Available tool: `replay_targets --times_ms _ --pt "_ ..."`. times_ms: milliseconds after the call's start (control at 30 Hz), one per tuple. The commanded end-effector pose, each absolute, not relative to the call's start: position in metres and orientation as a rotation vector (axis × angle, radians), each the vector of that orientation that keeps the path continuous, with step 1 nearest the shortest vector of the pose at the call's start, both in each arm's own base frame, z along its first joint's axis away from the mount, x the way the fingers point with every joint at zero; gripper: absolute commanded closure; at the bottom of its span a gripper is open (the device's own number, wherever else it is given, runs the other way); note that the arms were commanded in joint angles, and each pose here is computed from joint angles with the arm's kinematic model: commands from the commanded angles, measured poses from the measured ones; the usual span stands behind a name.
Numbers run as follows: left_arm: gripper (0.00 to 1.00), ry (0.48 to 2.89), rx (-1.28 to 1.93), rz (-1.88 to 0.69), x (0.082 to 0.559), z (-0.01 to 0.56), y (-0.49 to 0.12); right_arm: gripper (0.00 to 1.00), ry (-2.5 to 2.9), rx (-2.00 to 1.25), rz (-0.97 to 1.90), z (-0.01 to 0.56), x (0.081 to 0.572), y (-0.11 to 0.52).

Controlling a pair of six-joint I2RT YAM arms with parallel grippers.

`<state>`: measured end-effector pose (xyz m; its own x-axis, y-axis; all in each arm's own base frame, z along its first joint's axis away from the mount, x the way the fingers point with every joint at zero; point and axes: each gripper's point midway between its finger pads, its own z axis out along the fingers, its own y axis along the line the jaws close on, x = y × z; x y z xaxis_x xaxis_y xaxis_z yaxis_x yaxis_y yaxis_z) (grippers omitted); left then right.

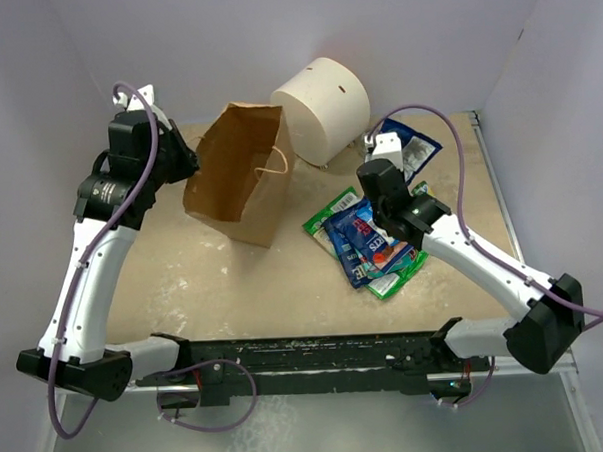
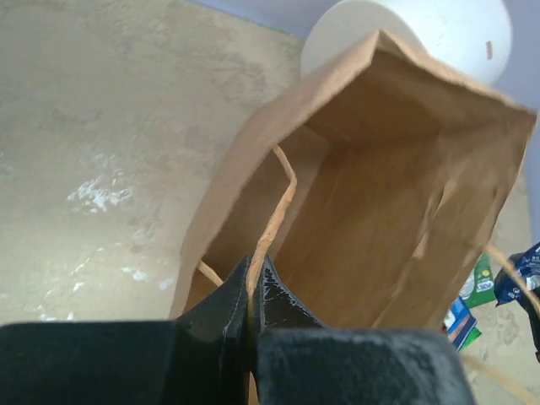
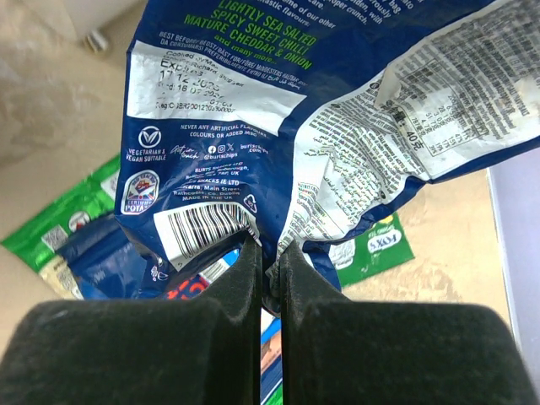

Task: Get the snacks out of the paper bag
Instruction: Place the snack at the center of the board.

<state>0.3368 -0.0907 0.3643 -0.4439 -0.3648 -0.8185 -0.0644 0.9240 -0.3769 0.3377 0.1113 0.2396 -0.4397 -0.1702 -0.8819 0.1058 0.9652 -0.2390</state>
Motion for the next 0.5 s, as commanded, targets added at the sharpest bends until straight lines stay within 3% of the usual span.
replay_targets --times_ms 0,300,467 --pt "1.0 2.015 -0.368 -0.293 0.331 0.374 -0.072 1.0 2.04 -0.007 -0.232 0.237 0.335 0.119" --pt "1.0 2.032 -0.493 -0.244 0.321 0.38 -0.057 1.0 2.069 -0.052 -0.255 0.232 0.339 0.122" --pt "0.88 2.002 -0.552 -0.141 0.315 0.374 -0.037 1.0 2.134 -0.072 -0.265 0.218 0.34 0.125"
